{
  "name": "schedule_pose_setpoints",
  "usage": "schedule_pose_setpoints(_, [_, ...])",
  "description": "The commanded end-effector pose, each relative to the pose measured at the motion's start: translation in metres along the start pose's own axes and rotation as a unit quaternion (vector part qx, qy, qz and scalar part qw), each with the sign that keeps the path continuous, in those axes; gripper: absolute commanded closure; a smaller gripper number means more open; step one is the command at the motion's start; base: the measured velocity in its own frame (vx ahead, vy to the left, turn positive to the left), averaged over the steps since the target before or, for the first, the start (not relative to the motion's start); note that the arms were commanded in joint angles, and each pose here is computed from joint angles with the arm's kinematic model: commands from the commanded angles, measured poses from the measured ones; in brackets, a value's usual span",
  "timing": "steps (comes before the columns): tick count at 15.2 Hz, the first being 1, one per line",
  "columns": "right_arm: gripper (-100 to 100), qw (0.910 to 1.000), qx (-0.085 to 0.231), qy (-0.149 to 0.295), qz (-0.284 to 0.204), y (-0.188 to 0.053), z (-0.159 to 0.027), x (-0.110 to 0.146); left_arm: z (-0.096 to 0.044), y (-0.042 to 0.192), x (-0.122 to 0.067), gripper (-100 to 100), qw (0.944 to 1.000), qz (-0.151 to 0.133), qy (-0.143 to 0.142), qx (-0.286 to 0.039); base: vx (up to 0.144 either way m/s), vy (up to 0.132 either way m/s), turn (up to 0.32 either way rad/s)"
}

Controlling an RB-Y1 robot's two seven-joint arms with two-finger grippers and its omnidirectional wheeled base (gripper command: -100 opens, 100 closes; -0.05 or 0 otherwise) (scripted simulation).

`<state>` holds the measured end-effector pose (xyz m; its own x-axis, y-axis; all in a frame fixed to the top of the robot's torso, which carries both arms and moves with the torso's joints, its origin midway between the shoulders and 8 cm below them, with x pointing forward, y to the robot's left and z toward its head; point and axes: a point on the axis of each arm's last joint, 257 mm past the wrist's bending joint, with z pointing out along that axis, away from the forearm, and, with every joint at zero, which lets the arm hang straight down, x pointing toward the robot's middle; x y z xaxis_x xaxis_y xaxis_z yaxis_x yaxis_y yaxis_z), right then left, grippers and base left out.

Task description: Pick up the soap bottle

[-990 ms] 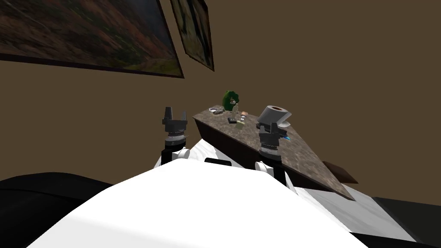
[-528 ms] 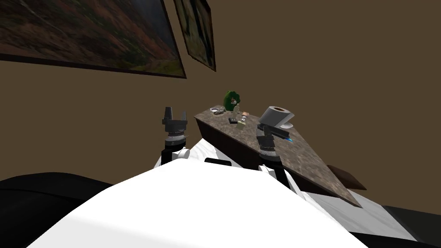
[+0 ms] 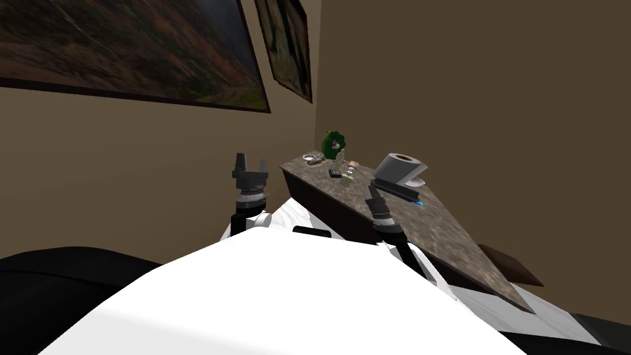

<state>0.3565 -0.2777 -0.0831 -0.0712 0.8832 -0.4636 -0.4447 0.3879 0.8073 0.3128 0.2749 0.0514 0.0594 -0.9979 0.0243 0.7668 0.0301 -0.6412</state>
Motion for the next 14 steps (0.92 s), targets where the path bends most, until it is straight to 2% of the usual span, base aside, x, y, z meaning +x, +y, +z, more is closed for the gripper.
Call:
schedule_pose_setpoints(1, [-100, 0.9998, 0.006, 0.016, -0.008, -0.006, -0.003, 0.003, 0.000, 0.000, 0.000, 0, 1.0000, 0.000, 0.000, 0.000, 0.004, -0.009, 0.039])
schedule_pose_setpoints(2, [-100, 0.9990, 0.025, 0.034, -0.015, -0.020, -0.010, 0.007, 0.000, 0.000, 0.000, 0, 1.0000, 0.000, 0.000, 0.000, 0.005, -0.009, 0.099])
schedule_pose_setpoints(4, [-100, 0.9983, 0.025, 0.047, -0.023, -0.020, -0.010, 0.009, 0.000, 0.000, 0.000, 0, 1.0000, 0.000, 0.000, 0.000, 0.004, -0.010, 0.063])
schedule_pose_setpoints(5, [-100, 0.9965, 0.044, 0.064, -0.030, -0.035, -0.019, 0.012, 0.000, 0.000, 0.000, 0, 1.0000, 0.000, 0.000, 0.000, 0.006, -0.009, 0.095])
schedule_pose_setpoints(7, [-100, 0.9952, 0.044, 0.078, -0.038, -0.035, -0.019, 0.013, 0.000, 0.000, 0.000, 0, 1.0000, 0.000, 0.000, 0.000, 0.007, -0.011, 0.074])
schedule_pose_setpoints(8, [-100, 0.9924, 0.063, 0.095, -0.046, -0.051, -0.029, 0.016, 0.000, 0.000, 0.000, 0, 1.0000, 0.000, 0.000, 0.000, 0.010, -0.009, 0.100])
schedule_pose_setpoints(10, [-100, 0.9903, 0.063, 0.111, -0.055, -0.051, -0.029, 0.017, 0.000, 0.000, 0.000, 0, 1.0000, 0.000, 0.000, 0.000, 0.010, -0.010, 0.075])
schedule_pose_setpoints(11, [-100, 0.9865, 0.083, 0.127, -0.062, -0.066, -0.040, 0.019, 0.000, 0.000, 0.000, 0, 1.0000, 0.000, 0.000, 0.000, 0.010, -0.009, 0.114])
schedule_pose_setpoints(13, [-100, 0.9835, 0.083, 0.144, -0.073, -0.066, -0.041, 0.020, 0.000, 0.000, 0.000, 0, 1.0000, 0.000, 0.000, 0.000, 0.012, -0.009, 0.083])
schedule_pose_setpoints(14, [-100, 0.9787, 0.103, 0.159, -0.079, -0.081, -0.053, 0.020, 0.000, 0.000, 0.000, 0, 1.0000, 0.000, 0.000, 0.000, 0.015, -0.007, 0.130])
